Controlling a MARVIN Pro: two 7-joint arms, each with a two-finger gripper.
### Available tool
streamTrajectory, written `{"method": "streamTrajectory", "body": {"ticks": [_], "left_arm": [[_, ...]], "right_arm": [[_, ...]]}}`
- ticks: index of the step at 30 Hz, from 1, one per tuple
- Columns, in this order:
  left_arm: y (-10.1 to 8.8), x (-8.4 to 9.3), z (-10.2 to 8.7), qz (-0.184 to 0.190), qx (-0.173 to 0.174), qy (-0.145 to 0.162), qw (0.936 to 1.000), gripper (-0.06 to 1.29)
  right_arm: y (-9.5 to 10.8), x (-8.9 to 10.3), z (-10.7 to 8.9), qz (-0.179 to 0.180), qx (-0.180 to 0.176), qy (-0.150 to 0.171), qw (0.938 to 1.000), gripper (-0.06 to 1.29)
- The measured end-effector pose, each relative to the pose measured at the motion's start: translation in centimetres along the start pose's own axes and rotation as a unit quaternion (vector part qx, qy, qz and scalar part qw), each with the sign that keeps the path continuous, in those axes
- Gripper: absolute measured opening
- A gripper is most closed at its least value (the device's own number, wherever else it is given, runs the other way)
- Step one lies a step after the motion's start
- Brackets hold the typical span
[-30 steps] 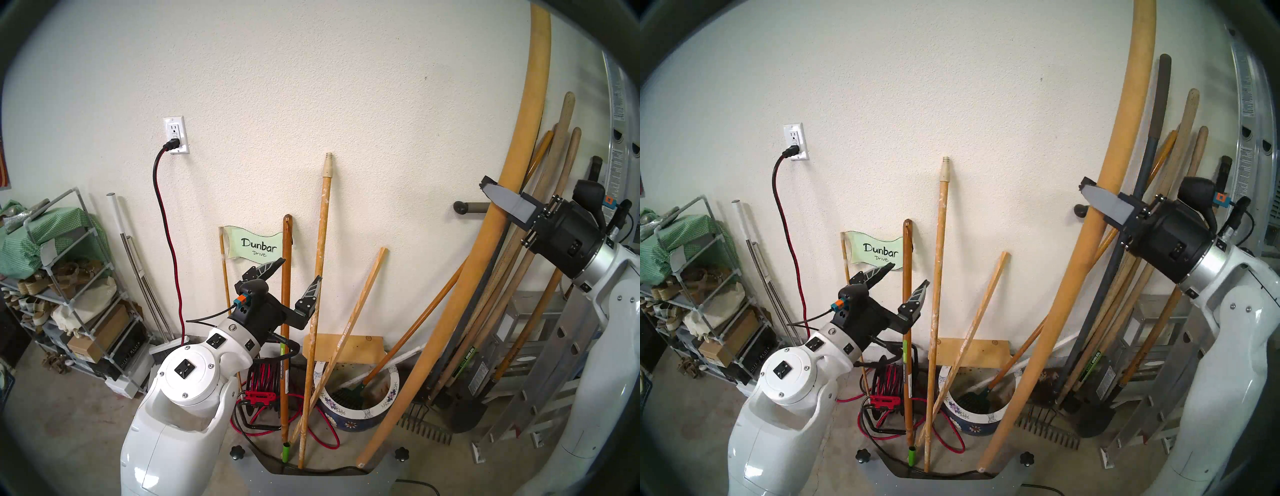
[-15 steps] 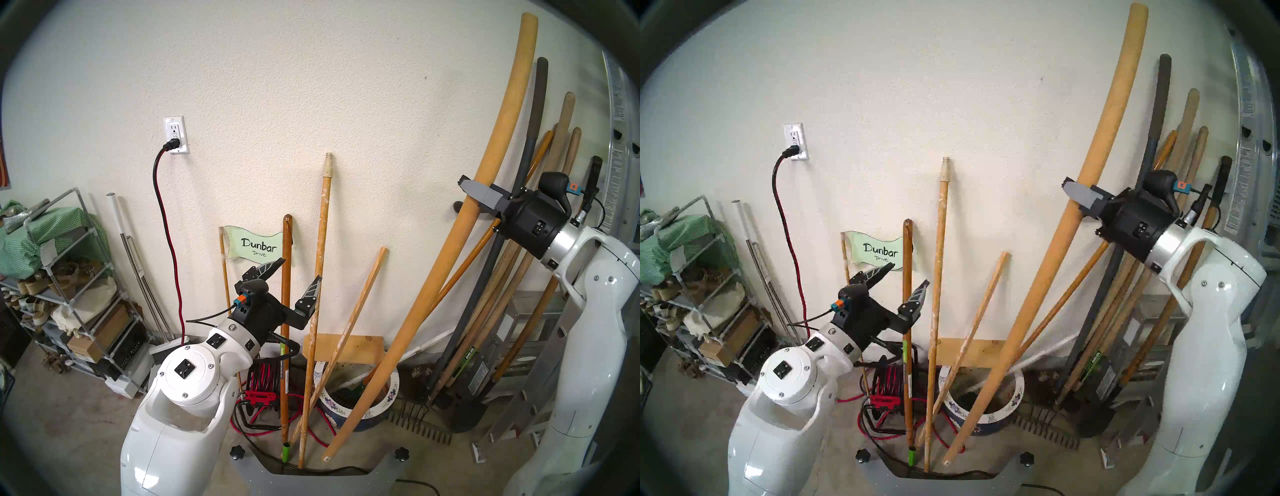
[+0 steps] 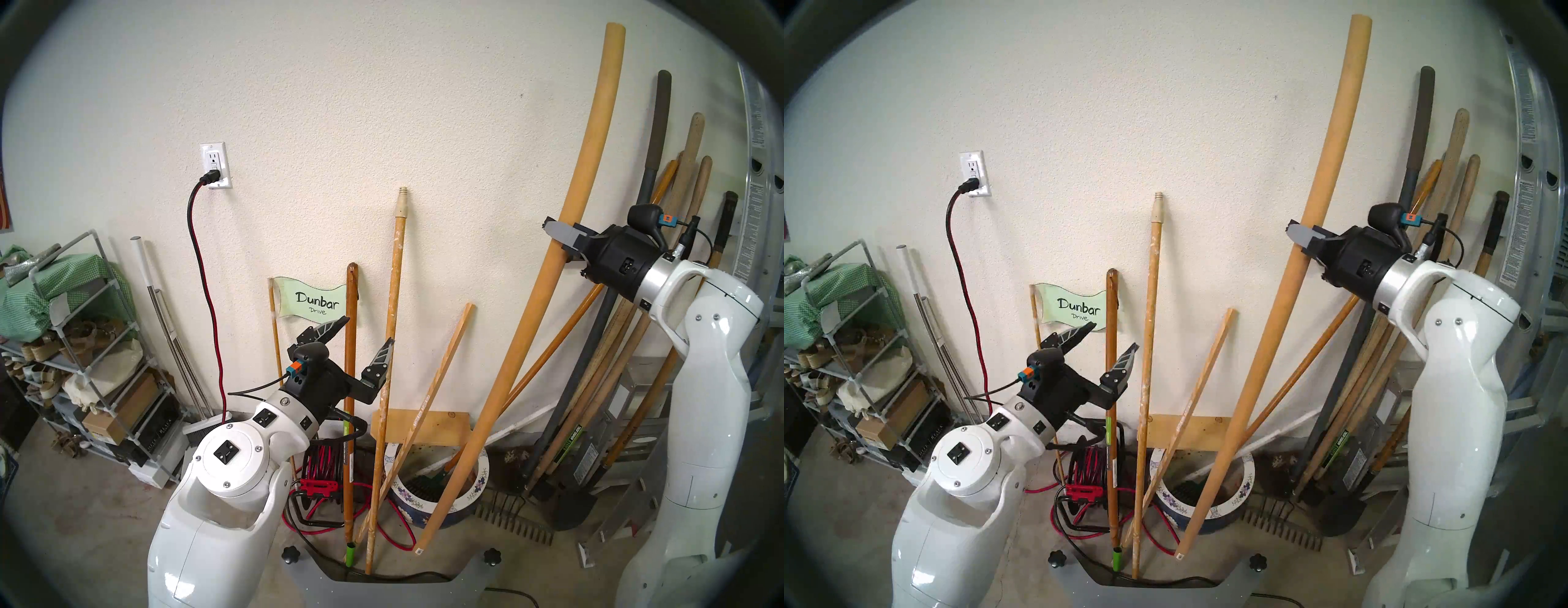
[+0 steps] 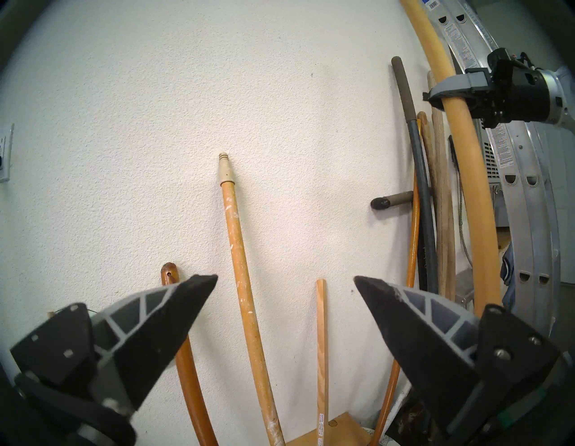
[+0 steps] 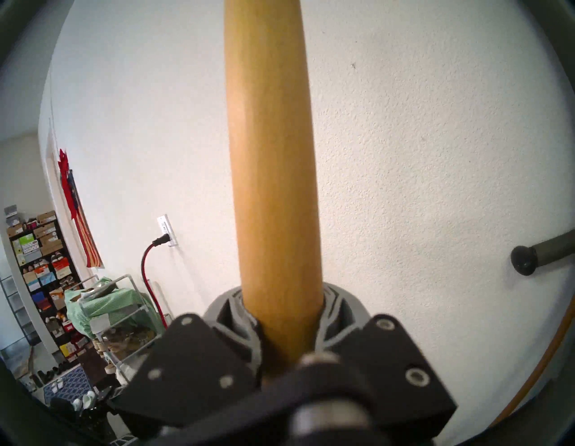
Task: Put wooden sticks into the pot
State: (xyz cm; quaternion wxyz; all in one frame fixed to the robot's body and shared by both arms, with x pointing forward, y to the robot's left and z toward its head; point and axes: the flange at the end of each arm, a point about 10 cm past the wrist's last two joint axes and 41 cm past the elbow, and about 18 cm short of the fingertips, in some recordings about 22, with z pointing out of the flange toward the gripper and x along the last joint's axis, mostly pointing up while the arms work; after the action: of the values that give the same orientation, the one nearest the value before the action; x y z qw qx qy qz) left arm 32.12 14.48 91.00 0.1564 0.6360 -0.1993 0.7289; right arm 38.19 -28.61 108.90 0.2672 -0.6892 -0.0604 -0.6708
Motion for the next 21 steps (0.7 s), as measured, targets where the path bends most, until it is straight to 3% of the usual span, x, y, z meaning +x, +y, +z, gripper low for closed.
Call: {"method": "streamTrajectory", "body": {"ticks": [7,21], "left_arm": [[0.0,0.0,0.0,0.0,0.0,0.0,1.0,1.27],[0.0,0.0,0.0,0.0,0.0,0.0,1.0,1.27]], "right_arm": [[1.4,0.0,1.9,-0.023,-0.025,0.017,0.9993,0.2],[2.6,0.9,4.1,-0.045,-0.035,0.063,0.9964,0.21]]}}
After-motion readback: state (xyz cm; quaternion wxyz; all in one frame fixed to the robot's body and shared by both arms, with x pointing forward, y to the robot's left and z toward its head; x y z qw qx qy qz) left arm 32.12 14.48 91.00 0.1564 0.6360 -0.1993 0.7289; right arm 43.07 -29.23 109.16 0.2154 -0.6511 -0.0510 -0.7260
